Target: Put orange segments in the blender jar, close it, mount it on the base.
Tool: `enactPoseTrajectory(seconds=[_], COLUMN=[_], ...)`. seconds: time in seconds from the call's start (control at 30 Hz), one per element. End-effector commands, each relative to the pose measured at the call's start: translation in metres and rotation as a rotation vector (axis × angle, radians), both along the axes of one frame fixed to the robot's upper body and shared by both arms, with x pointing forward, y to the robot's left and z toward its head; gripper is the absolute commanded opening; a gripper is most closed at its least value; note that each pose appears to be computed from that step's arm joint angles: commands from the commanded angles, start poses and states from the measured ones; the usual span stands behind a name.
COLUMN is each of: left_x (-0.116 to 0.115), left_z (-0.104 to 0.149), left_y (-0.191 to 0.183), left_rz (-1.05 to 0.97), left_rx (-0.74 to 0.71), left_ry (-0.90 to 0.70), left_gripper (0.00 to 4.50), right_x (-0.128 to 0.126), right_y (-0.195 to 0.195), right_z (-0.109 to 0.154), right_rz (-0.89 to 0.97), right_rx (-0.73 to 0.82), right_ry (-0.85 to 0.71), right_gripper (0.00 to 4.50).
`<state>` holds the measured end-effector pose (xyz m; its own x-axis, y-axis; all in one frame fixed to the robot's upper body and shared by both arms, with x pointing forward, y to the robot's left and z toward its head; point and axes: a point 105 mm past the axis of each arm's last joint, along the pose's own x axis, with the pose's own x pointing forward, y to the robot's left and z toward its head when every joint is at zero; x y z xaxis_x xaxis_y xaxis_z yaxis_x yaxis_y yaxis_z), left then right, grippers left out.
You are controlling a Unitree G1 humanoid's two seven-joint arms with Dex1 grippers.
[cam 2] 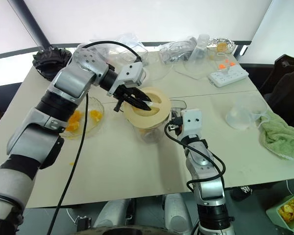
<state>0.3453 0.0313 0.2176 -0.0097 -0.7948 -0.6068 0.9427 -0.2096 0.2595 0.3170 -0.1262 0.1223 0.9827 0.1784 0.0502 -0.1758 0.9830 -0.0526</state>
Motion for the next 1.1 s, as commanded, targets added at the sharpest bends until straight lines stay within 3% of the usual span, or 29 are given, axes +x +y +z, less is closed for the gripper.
enactPoseTrajectory(seconds=[0.03,0.27,0.6,1.07,1.1], left_x=[0.012,0.020,0.019,0.031,0.030], left_z=[-0.045,-0.064,-0.065,-0.048,-0.047], left_y=[0.022,0.045,0.058,0.057,0.056], left_rz=[0.230,0.549,0.756,0.766,0.754], left_rx=[0.157,0.207,0.203,0.052,0.041], left_ry=[0.055,0.083,0.127,0.075,0.069], left_gripper=[0.28,0.28,0.28,0.28,0.78], right_x=[0.001,0.004,0.010,0.016,0.016], right_y=[0.005,0.010,0.013,0.014,0.013], right_z=[0.028,0.031,0.031,0.029,0.029], right_rz=[0.028,0.056,0.091,0.112,0.113], right_rx=[0.014,-0.032,-0.041,-0.050,-0.052], right_ry=[-0.106,-0.132,-0.136,-0.137,-0.137], right_gripper=[0.97,0.97,0.97,0.97,0.97])
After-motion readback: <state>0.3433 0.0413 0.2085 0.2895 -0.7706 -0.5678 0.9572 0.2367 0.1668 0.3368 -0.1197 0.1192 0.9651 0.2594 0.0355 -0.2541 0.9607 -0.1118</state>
